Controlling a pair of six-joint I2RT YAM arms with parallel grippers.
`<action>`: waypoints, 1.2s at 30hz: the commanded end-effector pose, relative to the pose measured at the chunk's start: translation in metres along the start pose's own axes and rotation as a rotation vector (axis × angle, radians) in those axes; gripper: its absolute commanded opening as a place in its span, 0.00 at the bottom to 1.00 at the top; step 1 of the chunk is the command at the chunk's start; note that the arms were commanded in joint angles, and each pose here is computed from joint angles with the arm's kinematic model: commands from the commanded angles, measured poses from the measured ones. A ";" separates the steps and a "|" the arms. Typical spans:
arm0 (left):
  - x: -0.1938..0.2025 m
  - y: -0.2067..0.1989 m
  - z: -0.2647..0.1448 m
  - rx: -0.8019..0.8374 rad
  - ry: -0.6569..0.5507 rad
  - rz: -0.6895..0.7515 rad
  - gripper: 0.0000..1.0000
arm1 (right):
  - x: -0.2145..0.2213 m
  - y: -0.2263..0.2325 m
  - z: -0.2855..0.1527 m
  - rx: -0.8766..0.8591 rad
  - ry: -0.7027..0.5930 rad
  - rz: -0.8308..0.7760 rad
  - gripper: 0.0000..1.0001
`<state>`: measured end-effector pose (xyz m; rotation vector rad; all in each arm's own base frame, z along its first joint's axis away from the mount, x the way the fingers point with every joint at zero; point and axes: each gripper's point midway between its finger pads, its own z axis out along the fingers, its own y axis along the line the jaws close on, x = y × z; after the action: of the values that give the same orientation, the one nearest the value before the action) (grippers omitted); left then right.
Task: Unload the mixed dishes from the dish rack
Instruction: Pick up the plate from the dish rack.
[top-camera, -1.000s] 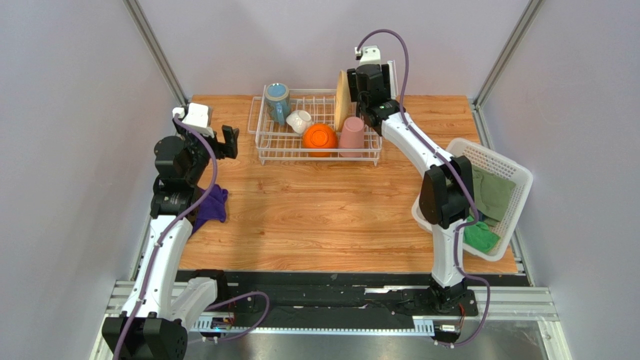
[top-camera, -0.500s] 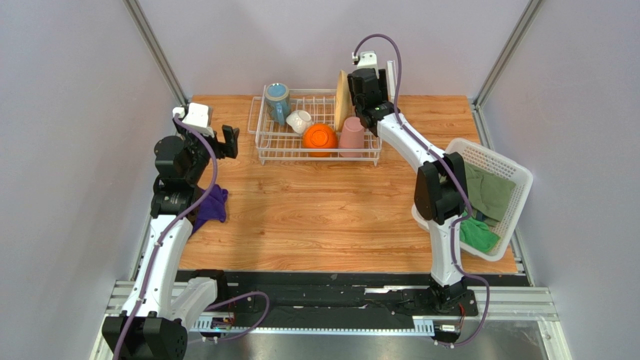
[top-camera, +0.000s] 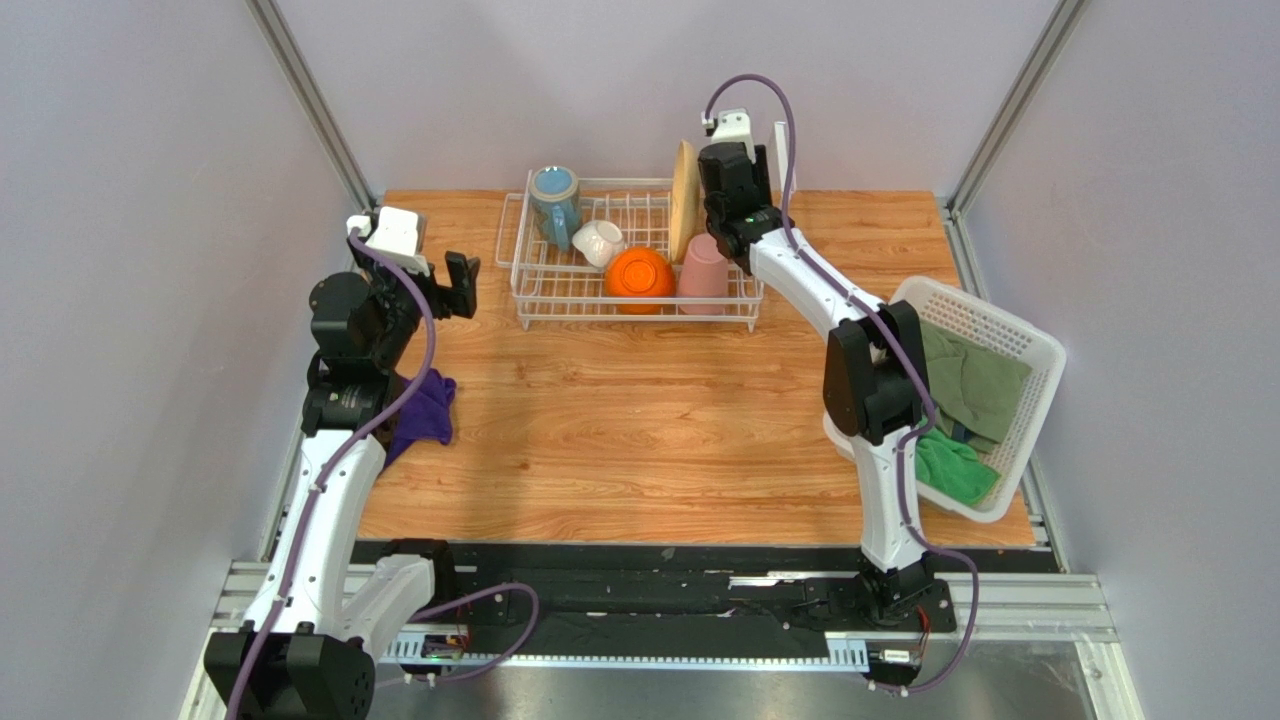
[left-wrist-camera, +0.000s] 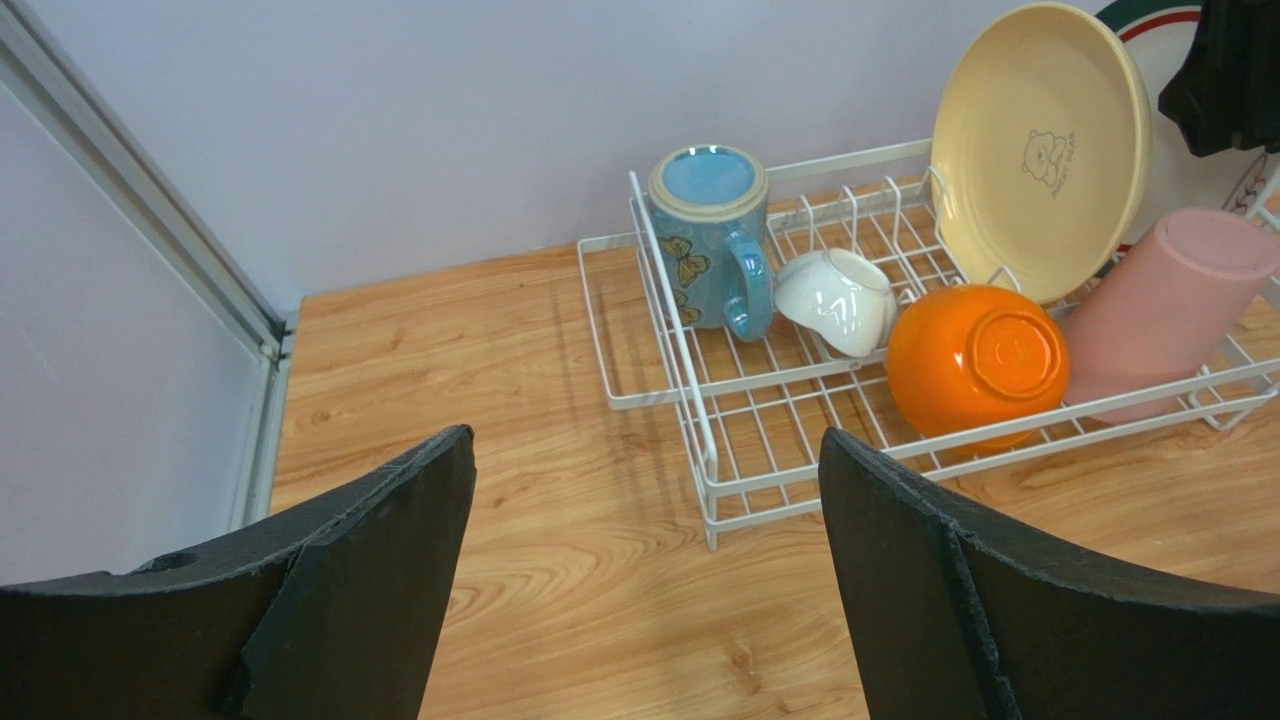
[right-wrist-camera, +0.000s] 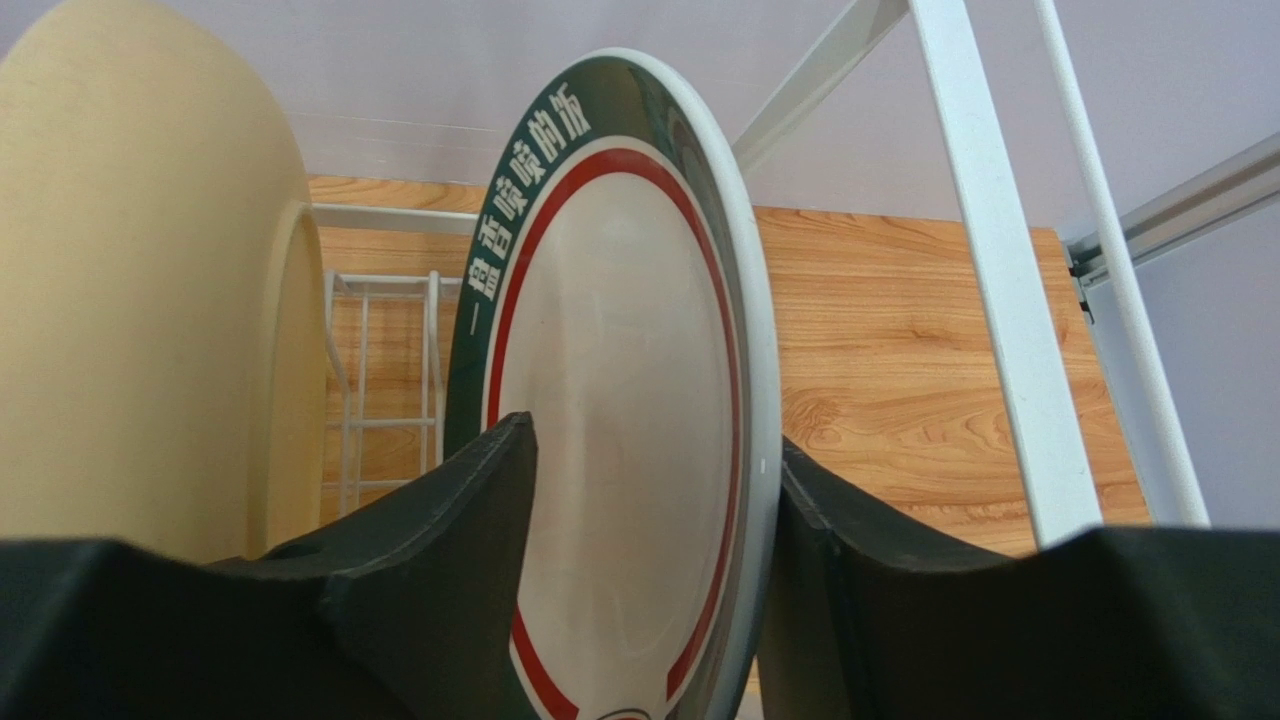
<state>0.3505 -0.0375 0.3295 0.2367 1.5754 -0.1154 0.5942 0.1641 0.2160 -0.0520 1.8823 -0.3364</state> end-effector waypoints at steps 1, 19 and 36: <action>-0.014 -0.002 -0.003 0.012 -0.054 0.009 0.92 | -0.024 -0.003 0.001 0.013 -0.057 0.046 0.45; -0.014 -0.003 -0.004 0.017 -0.054 0.010 0.92 | -0.046 -0.017 -0.006 0.024 -0.082 0.048 0.00; -0.017 -0.006 -0.007 0.031 -0.065 0.009 0.93 | -0.097 -0.045 -0.028 0.064 -0.157 0.037 0.00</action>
<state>0.3471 -0.0404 0.3325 0.2499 1.5633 -0.1280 0.5976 0.1609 0.2469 -0.0797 1.8561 -0.3512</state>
